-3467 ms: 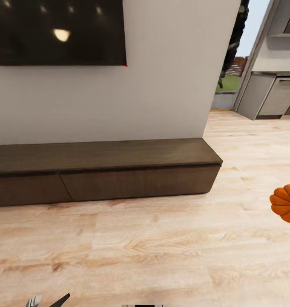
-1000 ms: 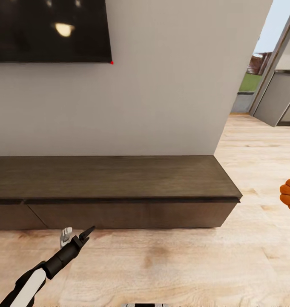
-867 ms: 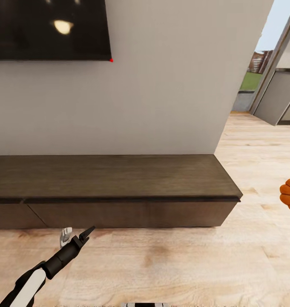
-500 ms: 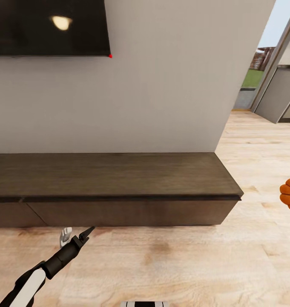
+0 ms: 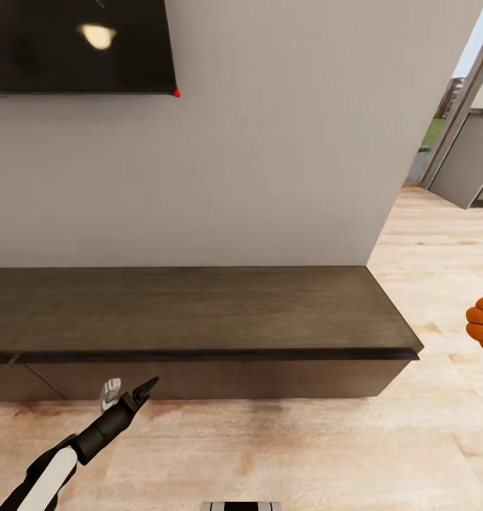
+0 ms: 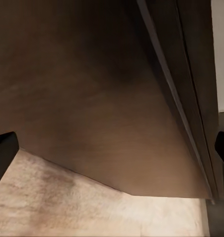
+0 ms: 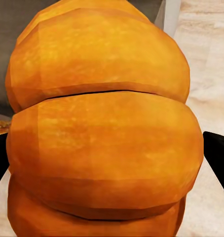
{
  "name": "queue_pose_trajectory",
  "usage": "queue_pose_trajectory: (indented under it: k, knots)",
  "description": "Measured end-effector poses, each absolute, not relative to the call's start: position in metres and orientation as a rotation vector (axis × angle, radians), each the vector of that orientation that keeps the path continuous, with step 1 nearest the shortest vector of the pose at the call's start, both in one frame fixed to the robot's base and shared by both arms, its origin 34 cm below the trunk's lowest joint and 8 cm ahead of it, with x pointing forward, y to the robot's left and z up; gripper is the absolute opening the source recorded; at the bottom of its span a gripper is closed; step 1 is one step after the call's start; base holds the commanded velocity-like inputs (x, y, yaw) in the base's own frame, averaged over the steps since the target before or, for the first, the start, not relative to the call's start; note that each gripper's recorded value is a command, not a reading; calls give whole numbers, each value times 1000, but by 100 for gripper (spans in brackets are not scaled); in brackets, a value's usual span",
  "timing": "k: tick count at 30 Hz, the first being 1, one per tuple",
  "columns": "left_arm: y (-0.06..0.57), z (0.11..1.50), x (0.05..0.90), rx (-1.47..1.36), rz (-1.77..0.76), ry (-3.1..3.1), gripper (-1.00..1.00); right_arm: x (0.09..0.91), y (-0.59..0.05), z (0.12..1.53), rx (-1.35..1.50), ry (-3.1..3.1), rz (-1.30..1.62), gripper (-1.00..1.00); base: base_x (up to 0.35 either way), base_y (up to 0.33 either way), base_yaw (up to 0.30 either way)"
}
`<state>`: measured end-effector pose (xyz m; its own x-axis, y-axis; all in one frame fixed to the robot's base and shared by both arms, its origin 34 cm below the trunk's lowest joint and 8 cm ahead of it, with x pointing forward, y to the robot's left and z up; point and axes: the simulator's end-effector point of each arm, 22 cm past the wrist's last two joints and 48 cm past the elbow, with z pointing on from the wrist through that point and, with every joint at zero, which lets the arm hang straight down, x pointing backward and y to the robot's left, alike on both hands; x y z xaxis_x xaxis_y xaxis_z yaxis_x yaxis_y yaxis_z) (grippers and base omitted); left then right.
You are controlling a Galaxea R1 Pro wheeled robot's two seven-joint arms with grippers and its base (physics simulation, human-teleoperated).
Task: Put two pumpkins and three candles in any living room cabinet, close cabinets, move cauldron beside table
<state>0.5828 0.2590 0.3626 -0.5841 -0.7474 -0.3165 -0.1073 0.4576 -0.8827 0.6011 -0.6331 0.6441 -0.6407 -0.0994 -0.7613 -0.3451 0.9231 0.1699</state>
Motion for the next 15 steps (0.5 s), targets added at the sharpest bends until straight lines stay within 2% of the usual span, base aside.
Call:
queue_pose_trajectory:
  k: [15]
  knots:
    - [259,364,583,-705,-1137,1988,100,601,-634,645,-313,2253,382,-100,10,0,0]
